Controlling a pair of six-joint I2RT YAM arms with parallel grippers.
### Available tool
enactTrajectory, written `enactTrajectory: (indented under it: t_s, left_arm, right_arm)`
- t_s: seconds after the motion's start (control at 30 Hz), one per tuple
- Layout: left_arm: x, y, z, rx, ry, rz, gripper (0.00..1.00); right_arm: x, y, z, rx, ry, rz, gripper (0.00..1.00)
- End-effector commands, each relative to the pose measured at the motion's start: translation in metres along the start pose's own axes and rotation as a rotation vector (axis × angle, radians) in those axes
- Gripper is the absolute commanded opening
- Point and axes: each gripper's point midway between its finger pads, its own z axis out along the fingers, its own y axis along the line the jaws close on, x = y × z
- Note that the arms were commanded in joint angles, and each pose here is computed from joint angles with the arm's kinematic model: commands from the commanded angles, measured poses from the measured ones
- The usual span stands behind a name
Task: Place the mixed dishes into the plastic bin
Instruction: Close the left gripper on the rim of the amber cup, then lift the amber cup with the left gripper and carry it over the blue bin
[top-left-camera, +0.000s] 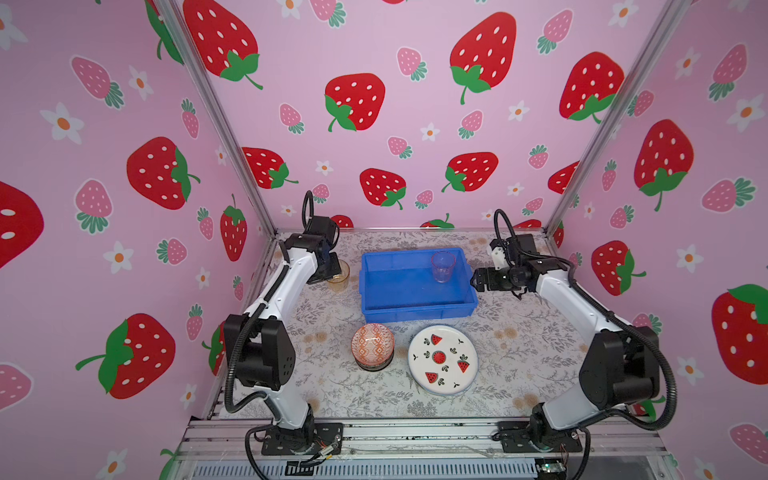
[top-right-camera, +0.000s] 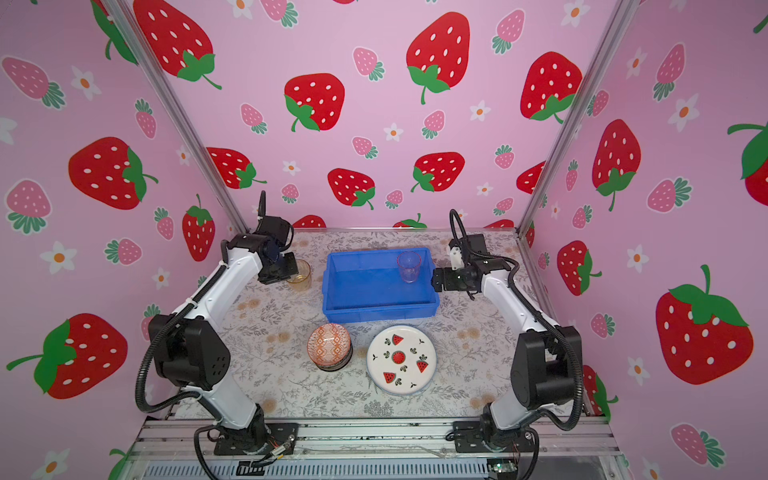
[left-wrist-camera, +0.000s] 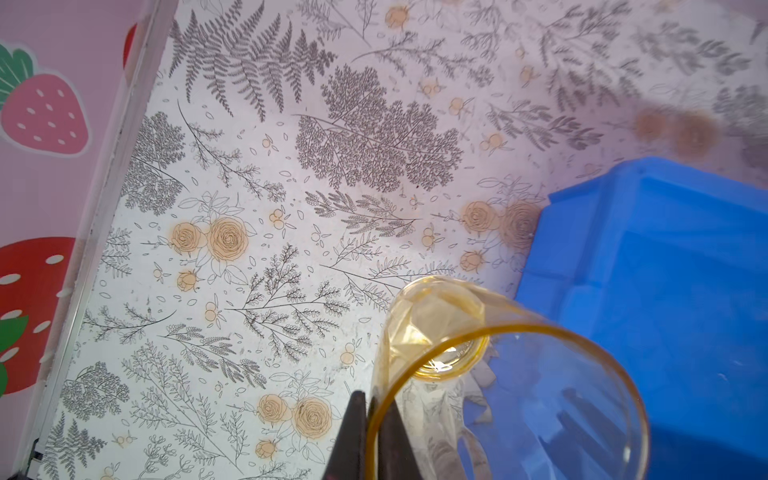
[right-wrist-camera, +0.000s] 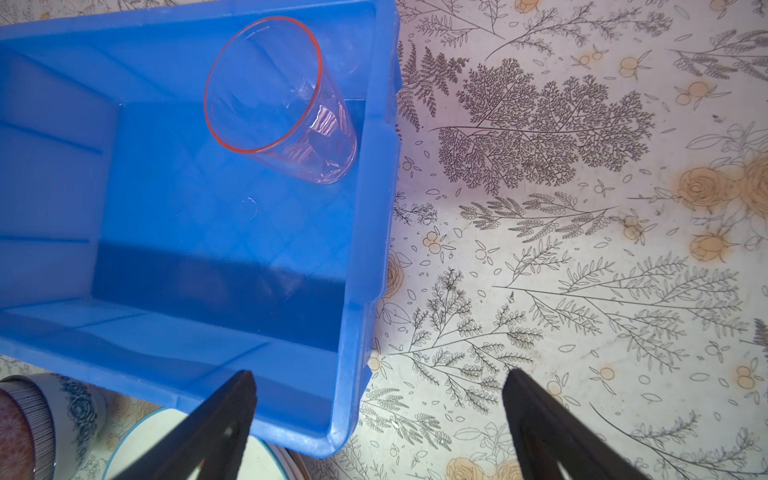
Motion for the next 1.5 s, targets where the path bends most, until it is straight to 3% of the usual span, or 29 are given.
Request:
enactTrajectory:
  t_s: [0.0,0.17,0.37,0.7,1.0,1.2,1.47]
  left_arm:
    - [-0.002,-0.007,-0.032,0.003,-0.01,0.015,0.0]
    - [-0.008,-0.057,-0.062,0.097,-0.045,0.091,0.0]
    - [-0.006,-0.15,-0.087,0.311,-0.067,0.236,0.0]
    - [0.008,-0.277,-0.098,0.547,-0.15,0.406,0.0]
    - [0.0,-0.321,-0.08,0.632,-0.21,0.378,0.0]
    - [-0.005,-0.334,-0.069,0.646,-0.261,0.373,0.0]
    - [-0.001,-0.343,-0.044,0.622,-0.24,0.38,0.0]
  right_arm:
    - [0.007,-0.001,0.003,-0.011,0.034,0.008,0.96]
    - [0.006,0.002,0.002,-0.022,0.034,0.017,0.96]
    - [0.013,0.001,0.006,-0.047,0.088,0.051,0.97]
    - [0.011,-0.009,-0.006,-0.048,0.073,0.096,0.98]
    - [0.018,-0.017,-0.008,-0.047,0.07,0.112,0.98]
    - [0.019,-0.023,-0.008,-0.043,0.069,0.112,0.98]
    - [0.024,-0.026,-0.004,-0.052,0.074,0.116,0.98]
